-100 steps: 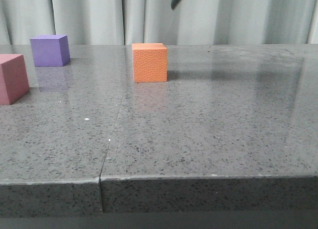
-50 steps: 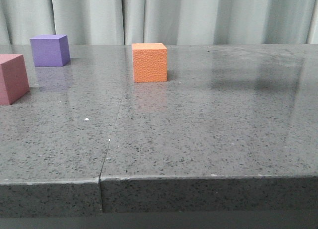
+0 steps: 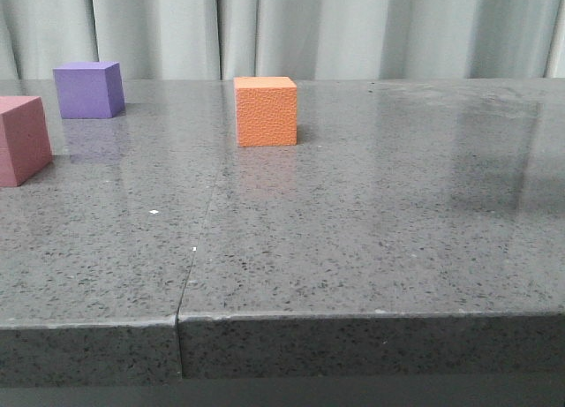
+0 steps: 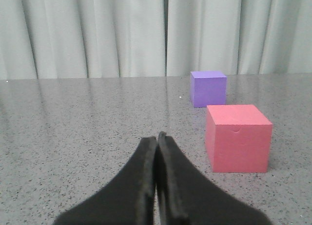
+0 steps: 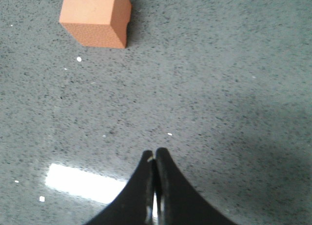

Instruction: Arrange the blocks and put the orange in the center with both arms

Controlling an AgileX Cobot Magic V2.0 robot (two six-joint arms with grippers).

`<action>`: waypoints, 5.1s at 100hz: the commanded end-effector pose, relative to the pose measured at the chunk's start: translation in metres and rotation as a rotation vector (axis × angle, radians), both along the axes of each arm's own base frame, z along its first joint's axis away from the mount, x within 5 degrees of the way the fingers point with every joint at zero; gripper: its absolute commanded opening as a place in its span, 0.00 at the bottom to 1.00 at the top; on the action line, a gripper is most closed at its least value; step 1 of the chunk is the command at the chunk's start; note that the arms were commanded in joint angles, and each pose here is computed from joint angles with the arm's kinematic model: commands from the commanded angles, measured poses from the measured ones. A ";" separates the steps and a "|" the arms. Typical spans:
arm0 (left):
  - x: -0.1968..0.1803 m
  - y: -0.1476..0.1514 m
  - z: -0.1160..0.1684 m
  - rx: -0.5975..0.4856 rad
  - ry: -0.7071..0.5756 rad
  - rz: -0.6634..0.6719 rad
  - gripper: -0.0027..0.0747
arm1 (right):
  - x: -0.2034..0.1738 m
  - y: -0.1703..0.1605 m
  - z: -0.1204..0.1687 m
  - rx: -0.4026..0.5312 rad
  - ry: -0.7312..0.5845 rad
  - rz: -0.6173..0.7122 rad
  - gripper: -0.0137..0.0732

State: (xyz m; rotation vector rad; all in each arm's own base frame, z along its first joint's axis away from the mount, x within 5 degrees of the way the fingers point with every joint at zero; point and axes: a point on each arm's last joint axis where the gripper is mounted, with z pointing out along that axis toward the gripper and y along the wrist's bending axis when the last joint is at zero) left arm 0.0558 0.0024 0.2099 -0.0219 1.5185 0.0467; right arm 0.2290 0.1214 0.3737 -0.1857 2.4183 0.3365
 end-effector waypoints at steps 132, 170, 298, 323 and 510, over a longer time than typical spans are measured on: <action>0.065 -0.001 0.163 -0.085 0.294 -0.033 0.01 | -0.146 -0.082 -0.080 0.157 -0.563 0.056 0.08; 0.154 0.000 0.176 -0.123 0.473 -0.053 0.96 | -0.146 -0.082 -0.080 0.157 -0.563 0.056 0.08; 0.327 -0.187 0.165 0.613 0.521 -1.199 0.88 | -0.146 -0.082 -0.080 0.157 -0.563 0.056 0.08; 0.345 -0.208 0.135 0.654 0.526 -1.154 0.88 | -0.146 -0.082 -0.080 0.157 -0.563 0.056 0.08; 0.336 -0.100 0.199 0.036 0.910 -0.011 0.47 | -0.146 -0.082 -0.080 0.157 -0.563 0.056 0.08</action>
